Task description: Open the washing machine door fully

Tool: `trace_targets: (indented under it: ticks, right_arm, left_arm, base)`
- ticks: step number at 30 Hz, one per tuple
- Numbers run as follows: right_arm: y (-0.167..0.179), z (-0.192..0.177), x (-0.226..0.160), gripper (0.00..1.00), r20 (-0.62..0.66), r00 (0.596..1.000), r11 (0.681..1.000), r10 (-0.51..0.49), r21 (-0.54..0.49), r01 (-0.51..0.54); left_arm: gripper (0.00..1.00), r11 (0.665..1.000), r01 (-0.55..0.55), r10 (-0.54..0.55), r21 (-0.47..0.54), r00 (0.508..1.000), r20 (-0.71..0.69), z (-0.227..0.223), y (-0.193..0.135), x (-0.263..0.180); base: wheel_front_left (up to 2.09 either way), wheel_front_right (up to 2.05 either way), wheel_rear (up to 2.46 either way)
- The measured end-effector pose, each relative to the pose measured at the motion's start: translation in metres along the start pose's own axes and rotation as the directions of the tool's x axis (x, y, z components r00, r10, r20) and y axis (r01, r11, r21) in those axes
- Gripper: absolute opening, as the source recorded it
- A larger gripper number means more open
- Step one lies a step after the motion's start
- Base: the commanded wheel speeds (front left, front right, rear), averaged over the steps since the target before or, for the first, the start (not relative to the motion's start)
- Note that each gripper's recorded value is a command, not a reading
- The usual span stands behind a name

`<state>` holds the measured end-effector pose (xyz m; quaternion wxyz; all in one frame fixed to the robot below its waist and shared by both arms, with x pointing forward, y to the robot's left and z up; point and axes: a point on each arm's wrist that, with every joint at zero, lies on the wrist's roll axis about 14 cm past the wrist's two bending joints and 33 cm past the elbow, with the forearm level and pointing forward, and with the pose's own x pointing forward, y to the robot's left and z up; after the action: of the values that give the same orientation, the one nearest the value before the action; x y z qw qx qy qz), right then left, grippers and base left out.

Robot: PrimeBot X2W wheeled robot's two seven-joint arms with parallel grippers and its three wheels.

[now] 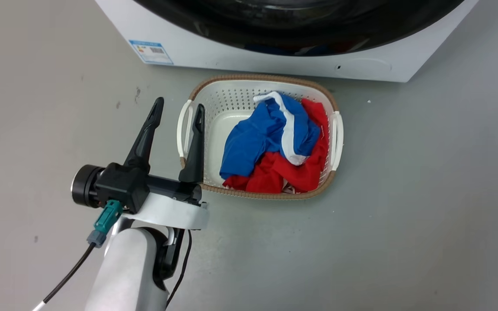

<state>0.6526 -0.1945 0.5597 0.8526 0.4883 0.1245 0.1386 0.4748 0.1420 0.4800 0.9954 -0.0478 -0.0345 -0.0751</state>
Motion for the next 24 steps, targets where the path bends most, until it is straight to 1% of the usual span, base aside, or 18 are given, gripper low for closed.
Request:
trace_targets:
  ticks: [4,6,8,18,24]
  right_arm:
    - [0.012,-0.011,0.022,0.0,-0.079,0.997,0.999,0.008,-0.046,-0.012]
    - [0.013,-0.019,0.03,0.0,-0.115,0.993,0.997,-0.006,-0.074,-0.003]
    - [0.011,-0.024,0.037,0.0,-0.133,0.991,0.997,-0.016,-0.074,0.006]
    - [0.007,-0.044,0.059,0.0,-0.223,0.973,0.991,-0.064,-0.125,0.037]
    - [0.003,-0.05,0.063,0.0,-0.275,0.958,0.99,-0.076,-0.139,0.038]
  left_arm:
    - [1.0,1.0,-0.004,0.004,0.0,1.0,-0.011,-0.006,0.001,0.002]
    - [1.0,1.0,-0.005,0.005,0.001,1.0,-0.009,-0.006,0.002,0.004]
    - [1.0,1.0,-0.009,0.009,0.0,1.0,-0.015,-0.009,0.003,0.004]
    - [1.0,1.0,-0.018,0.018,-0.006,0.999,-0.03,-0.017,0.005,0.008]
    - [1.0,1.0,-0.018,0.018,-0.008,0.999,-0.043,-0.024,0.005,0.009]
  base:
    - [0.0,0.0,0.0]
    - [0.0,0.0,0.0]
    - [0.0,0.0,0.0]
    - [0.0,0.0,0.0]
    - [0.0,0.0,0.0]
